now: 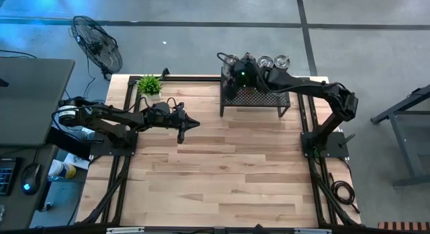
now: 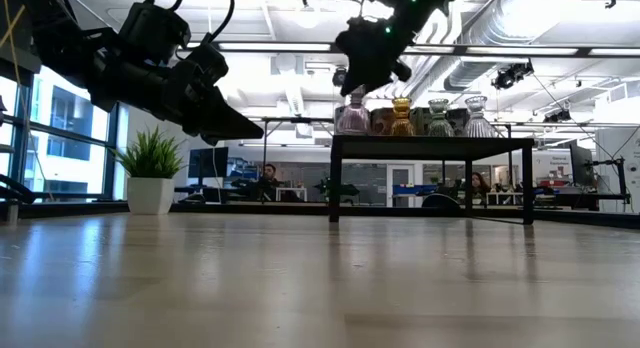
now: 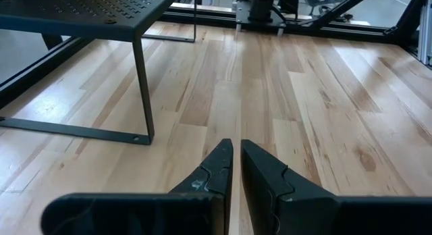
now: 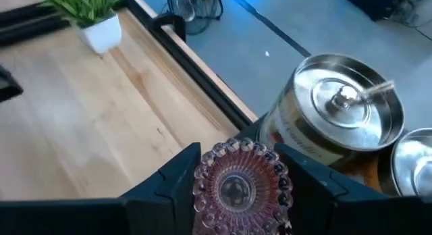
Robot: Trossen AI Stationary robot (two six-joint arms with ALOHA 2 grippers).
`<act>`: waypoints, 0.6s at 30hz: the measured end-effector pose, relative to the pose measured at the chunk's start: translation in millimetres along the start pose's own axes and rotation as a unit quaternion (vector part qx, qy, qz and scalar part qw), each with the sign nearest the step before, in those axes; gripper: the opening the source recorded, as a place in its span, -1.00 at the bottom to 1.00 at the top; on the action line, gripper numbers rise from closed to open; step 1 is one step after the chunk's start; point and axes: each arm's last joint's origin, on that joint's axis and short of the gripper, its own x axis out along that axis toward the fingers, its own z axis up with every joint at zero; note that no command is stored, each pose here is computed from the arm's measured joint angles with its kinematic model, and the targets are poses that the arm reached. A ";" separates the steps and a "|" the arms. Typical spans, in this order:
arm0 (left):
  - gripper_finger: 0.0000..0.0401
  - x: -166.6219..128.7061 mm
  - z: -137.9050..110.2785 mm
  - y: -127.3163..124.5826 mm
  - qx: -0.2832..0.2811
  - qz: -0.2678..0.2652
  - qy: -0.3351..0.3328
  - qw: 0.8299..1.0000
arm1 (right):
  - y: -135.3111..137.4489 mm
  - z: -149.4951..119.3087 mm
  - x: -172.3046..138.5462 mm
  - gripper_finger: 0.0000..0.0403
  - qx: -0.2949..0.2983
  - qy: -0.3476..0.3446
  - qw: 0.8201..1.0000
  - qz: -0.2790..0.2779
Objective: Pick & Place candle stick holders
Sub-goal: Put the pink candle holder on the shelf
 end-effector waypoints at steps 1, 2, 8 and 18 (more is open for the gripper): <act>-0.86 0.0 0.0 -0.1 0.000 0.000 0.000 1.000 | -2.6 -0.7 2.3 -0.21 0.003 -0.004 1.000 0.004; -0.86 0.0 0.0 0.0 0.000 0.000 0.000 1.000 | -5.3 -2.1 4.4 -0.19 0.005 -0.003 1.000 0.005; -0.86 0.0 0.0 0.1 0.000 0.003 0.000 1.000 | -20.6 -10.4 13.9 -0.14 0.014 0.010 1.000 -0.004; -0.86 0.0 0.0 -0.1 0.000 0.003 0.000 1.000 | -25.1 -16.2 19.9 -0.09 0.018 0.006 1.000 0.009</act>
